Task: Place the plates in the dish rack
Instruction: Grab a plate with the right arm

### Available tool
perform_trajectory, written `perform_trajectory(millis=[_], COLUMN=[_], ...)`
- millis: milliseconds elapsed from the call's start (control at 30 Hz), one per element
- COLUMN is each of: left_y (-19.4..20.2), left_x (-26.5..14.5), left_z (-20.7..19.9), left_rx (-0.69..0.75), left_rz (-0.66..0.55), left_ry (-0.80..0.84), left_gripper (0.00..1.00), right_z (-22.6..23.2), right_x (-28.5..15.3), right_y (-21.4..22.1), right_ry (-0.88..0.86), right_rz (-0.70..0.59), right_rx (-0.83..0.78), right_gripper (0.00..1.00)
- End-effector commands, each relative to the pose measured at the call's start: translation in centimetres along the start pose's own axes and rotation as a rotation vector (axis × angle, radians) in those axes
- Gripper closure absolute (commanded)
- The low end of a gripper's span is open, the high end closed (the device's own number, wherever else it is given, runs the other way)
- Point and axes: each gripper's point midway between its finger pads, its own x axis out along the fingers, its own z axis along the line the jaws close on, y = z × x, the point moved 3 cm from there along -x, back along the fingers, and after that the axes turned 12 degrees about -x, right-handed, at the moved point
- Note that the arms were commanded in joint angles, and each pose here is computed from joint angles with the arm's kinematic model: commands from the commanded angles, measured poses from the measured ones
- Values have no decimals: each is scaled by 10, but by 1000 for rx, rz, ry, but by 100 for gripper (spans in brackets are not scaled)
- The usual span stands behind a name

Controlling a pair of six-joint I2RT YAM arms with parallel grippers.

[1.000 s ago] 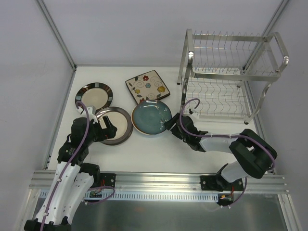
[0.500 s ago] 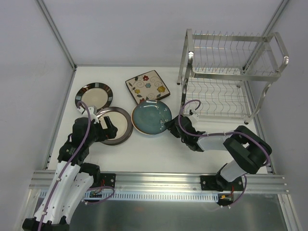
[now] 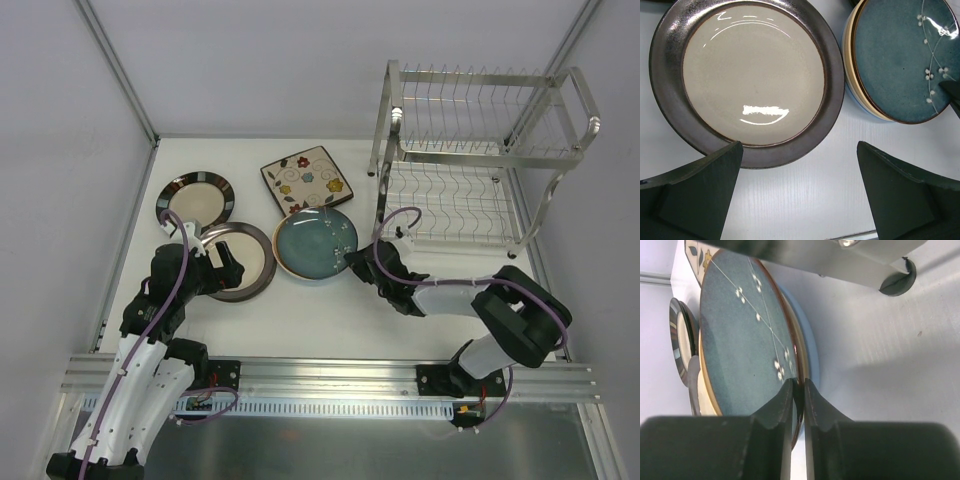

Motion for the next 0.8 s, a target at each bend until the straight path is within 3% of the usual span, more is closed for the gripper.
perform_trajectory(millis=[0, 467, 767], left_y=[-4, -4, -9], left_x=[-1, -2, -9], left_z=[-3, -5, -25], left_rx=[18, 12, -129], left_rz=[-21, -24, -11], left_ry=[14, 23, 89], left_gripper=[1, 1, 1], right_z=[12, 48, 73], right_x=[-11, -42, -68], right_y=[-7, -31, -51], right_ry=[-31, -153, -259], right_rz=[-13, -24, -51], right_rx=[-6, -29, -53], right_gripper=[99, 99, 99])
